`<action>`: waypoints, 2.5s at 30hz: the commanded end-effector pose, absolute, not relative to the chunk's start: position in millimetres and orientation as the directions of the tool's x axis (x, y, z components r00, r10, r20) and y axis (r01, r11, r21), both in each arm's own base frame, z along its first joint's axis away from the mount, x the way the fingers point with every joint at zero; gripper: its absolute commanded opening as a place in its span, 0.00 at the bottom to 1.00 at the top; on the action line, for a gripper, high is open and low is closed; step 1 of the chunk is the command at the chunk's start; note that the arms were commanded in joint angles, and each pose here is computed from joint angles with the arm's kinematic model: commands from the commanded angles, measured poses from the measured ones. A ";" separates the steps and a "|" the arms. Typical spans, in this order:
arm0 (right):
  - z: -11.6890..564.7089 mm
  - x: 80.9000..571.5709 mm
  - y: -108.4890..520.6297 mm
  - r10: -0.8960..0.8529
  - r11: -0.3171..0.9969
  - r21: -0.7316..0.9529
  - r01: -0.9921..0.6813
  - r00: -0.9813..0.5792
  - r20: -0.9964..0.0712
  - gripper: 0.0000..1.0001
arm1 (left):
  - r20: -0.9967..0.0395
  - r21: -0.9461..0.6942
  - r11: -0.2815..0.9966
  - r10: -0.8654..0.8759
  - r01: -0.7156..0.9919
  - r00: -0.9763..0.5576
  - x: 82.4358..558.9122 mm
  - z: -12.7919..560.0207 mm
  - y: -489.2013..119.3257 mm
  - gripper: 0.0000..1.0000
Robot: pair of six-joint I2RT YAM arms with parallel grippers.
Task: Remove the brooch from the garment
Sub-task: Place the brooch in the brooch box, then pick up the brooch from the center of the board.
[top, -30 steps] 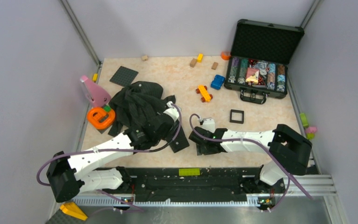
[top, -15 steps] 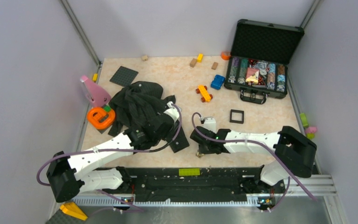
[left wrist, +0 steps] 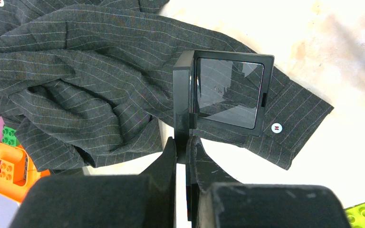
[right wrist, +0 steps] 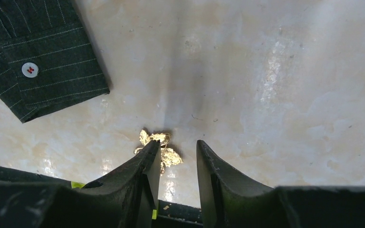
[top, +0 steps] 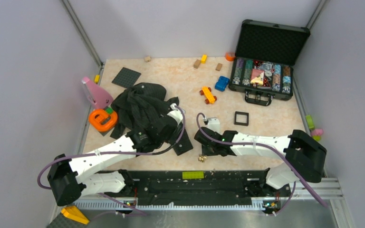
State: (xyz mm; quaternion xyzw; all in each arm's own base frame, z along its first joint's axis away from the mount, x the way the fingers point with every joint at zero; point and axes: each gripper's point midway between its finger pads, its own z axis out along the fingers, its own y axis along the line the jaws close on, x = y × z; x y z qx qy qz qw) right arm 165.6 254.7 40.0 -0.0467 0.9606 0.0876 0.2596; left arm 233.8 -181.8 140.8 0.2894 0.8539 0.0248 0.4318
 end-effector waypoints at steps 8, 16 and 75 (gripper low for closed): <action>44.1 165.6 287.8 -0.056 0.964 0.200 -0.176 -0.867 -0.495 0.28 | -0.766 0.256 0.842 0.476 0.474 -0.432 238.9 160.8 -191.3 0.00; 29.4 163.1 282.3 -0.079 0.976 0.145 -0.164 -0.880 -0.469 0.23 | -0.769 0.254 0.843 0.473 0.475 -0.429 238.4 161.5 -191.0 0.00; 129.5 202.9 258.4 0.308 0.787 0.549 -0.281 -0.592 -0.745 0.00 | -0.589 0.018 0.618 0.642 0.786 -0.491 208.0 102.0 -324.3 0.00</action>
